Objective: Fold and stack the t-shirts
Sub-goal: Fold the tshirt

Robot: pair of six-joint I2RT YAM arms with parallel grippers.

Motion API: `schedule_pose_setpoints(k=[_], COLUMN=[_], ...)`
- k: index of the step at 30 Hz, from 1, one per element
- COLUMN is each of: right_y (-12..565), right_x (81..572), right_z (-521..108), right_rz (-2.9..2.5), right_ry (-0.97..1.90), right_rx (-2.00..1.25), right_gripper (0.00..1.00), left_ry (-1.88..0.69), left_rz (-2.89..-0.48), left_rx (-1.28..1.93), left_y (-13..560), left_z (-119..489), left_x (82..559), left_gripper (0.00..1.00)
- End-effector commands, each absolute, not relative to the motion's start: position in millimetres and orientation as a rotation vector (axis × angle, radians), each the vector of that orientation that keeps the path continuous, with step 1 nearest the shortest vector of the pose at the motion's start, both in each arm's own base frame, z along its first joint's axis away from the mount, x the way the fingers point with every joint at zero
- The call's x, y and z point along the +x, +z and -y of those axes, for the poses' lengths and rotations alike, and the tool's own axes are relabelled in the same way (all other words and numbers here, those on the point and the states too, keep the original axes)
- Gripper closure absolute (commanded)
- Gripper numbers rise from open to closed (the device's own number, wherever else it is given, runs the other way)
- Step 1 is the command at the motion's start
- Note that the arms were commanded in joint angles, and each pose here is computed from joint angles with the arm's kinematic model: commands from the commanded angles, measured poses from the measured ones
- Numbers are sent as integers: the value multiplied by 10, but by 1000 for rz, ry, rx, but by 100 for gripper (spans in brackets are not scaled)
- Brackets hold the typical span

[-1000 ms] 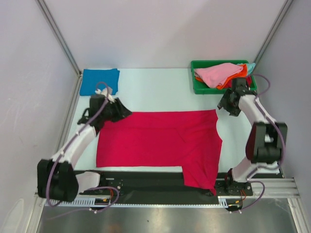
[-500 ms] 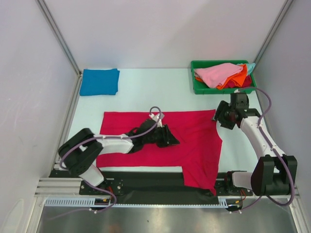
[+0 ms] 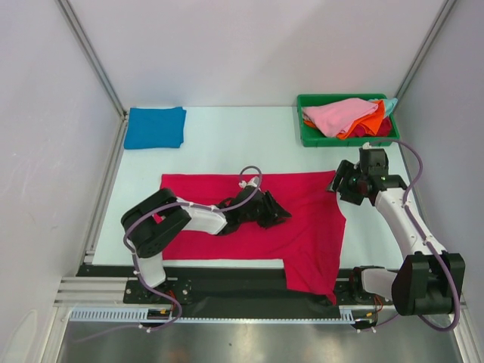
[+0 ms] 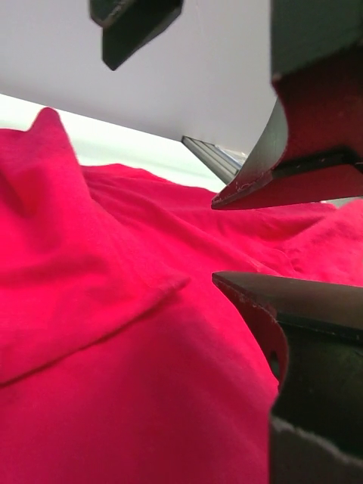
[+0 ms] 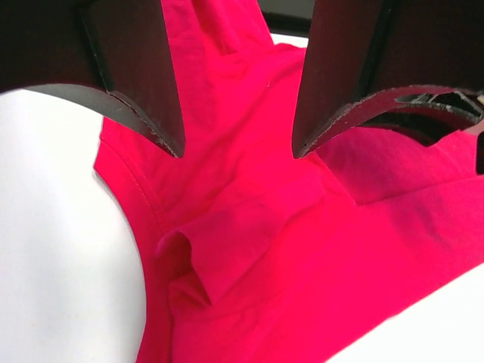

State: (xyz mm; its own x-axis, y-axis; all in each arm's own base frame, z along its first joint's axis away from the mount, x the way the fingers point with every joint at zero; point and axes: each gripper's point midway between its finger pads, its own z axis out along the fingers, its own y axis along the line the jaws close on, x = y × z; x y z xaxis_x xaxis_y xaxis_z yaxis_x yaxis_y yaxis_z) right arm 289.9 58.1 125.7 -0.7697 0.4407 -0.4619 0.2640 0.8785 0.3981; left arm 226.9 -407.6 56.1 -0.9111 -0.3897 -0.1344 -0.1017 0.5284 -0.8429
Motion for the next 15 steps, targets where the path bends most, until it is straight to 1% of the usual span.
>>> schedule_pose_setpoints(k=[1, 8, 15], right_y=[1297, 1304, 1239], right_x=[2889, 2935, 2978], right_z=[-594, -566, -570], right_rz=[-2468, -2459, -2474], right_ry=[435, 448, 454], right_rx=[453, 453, 459], right_gripper=[36, 36, 36], left_ry=[-1370, -1270, -1267], left_rz=[-2414, -2505, -2526], left_rx=[-471, -566, -588], left_y=[700, 466, 383], left_z=[4249, 4203, 4269], left_x=[2405, 2343, 2361], left_gripper=[56, 59, 59])
